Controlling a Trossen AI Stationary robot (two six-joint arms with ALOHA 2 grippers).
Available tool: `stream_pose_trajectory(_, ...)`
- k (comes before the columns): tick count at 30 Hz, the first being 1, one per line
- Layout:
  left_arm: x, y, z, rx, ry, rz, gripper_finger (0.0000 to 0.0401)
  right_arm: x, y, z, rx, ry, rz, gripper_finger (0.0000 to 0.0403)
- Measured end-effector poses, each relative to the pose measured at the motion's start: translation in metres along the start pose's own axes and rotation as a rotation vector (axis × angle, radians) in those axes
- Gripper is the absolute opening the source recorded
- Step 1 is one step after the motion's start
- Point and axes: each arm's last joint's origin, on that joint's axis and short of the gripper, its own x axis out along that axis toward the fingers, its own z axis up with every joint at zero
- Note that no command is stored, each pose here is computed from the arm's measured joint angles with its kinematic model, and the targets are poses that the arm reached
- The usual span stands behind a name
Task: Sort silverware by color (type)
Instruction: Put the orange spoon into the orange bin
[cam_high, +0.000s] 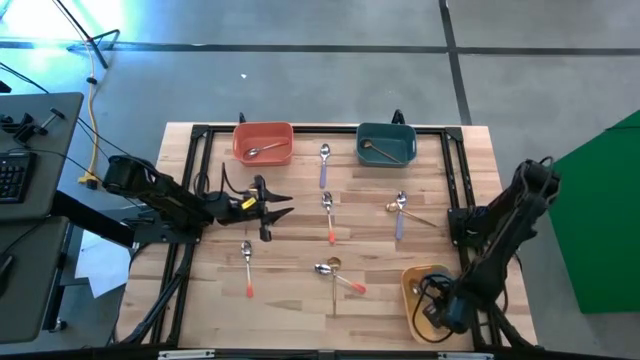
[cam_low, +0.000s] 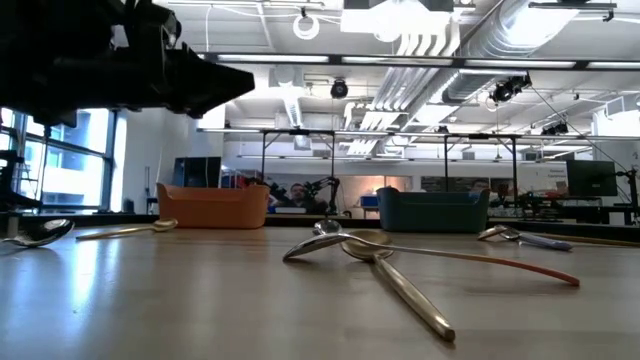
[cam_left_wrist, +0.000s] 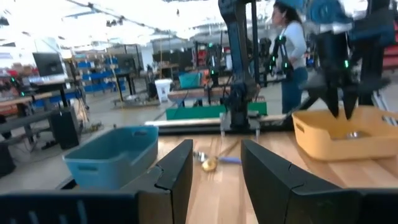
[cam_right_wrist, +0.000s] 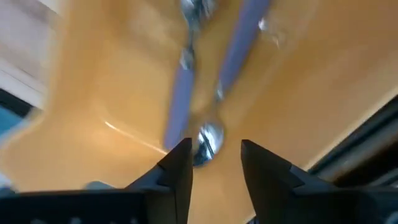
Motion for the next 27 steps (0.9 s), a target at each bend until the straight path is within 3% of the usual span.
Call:
stream_pose_trajectory(4,0.000,-0.001,-0.005,0.020,0.051,-0.007,0.0126,-0.032,-0.002,0.012,-0.083,-0.139,0.095,0.0118)
stream_pose_trajectory(10,0.000,-0.002,-0.006,0.000,0.054,-0.054,0.0126,-0.062,-0.009,0.041,-0.228,-0.411,0.150,0.0084)
stream_pose_trajectory(14,-0.001,-0.005,-0.008,-0.046,0.072,-0.125,0.0126,-0.060,-0.001,0.070,-0.285,-0.543,0.140,0.0052)
stream_pose_trajectory(19,-0.001,-0.005,-0.008,-0.056,0.077,-0.144,0.0126,-0.051,0.027,0.105,-0.412,-0.652,0.159,0.0028)
stream_pose_trajectory(22,-0.001,-0.005,-0.008,-0.058,0.077,-0.143,0.0126,-0.039,0.047,0.126,-0.473,-0.696,0.178,0.0039)
stream_pose_trajectory(27,-0.001,-0.006,-0.011,-0.067,0.106,-0.144,0.0126,-0.007,0.074,0.152,-0.549,-0.673,0.209,0.0098)
